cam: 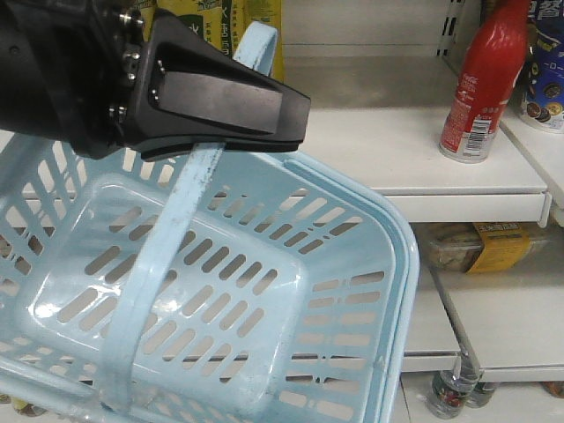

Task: Place coke in basket with both arms
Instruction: 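Reach the right gripper to the red Coca-Cola bottle and grasp its neck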

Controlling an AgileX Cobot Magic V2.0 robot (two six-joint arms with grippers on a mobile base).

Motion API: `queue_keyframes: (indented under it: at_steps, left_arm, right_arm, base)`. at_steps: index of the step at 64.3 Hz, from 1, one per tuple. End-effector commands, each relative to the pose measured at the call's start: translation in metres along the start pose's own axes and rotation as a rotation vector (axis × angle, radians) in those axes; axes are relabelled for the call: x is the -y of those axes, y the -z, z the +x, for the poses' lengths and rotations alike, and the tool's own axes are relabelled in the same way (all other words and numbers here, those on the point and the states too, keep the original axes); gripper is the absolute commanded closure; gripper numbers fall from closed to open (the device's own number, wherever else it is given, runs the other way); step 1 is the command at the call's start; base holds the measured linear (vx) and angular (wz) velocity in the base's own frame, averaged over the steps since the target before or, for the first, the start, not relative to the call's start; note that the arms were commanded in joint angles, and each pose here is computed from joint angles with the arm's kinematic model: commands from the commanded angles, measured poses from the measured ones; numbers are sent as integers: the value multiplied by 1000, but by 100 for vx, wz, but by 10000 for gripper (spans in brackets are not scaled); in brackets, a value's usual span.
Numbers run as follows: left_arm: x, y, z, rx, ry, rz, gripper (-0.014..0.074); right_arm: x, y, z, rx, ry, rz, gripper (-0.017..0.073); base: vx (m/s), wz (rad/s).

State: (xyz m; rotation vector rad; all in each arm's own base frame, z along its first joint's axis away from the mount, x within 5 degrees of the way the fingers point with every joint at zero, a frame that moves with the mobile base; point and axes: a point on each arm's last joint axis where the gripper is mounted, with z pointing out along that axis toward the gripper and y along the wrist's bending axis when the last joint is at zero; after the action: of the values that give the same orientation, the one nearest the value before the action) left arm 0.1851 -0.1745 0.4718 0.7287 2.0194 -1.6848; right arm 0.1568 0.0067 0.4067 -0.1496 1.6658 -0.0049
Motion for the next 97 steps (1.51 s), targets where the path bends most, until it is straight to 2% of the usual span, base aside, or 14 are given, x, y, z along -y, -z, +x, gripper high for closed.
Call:
queue_keyframes:
  at_steps: [1, 14, 33, 37, 46, 58, 61, 68, 75, 79, 91, 97]
  left_arm:
    - [17, 7, -7, 94, -66, 30, 600]
    - [17, 7, -7, 94, -66, 30, 600]
    - [17, 7, -7, 94, -66, 30, 600]
    - [17, 7, -7, 94, -66, 30, 600]
    - [17, 7, -7, 94, -66, 30, 600]
    - [17, 7, -7, 94, -66, 30, 600]
    - [17, 7, -7, 94, -66, 30, 600]
    - [17, 7, -7, 94, -66, 30, 600]
    - [17, 7, -7, 94, -66, 30, 600]
    - [17, 7, -7, 94, -66, 30, 600]
    - [17, 7, -7, 94, -66, 30, 600]
    - [17, 7, -7, 94, -66, 30, 600]
  right_arm:
    - [2, -8, -21, 82, 26, -4, -43]
    - [-4, -31, -29, 93, 4, -101, -38]
    - [0, -65, -54, 182, -36, -130, -35]
    - [1, -78, -55, 175, -56, -136, -35]
    - [3, -104, -57, 153, -59, -143, -35]
    - [1, -128, -58, 124, -65, -196, -16]
    - [1, -130, -59, 123, -64, -207, 8]
    - [0, -130, -60, 126, -66, -210, 141]
    - [0, -130, -60, 123, -64, -220, 397]
    - [-4, -128, -60, 120, -58, -254, 568]
    - [-24, -88, -76, 147, -10, -465, 564]
    - [-29, -50, -91, 191, 13, -503, 564]
  base:
    - [0, 0]
    - [0, 0]
    - [0, 0]
    - [0, 0]
    - [0, 0]
    - [0, 0]
    - [0, 0]
    - [0, 0]
    - [0, 0]
    - [0, 0]
    - [0, 0]
    - [0, 0]
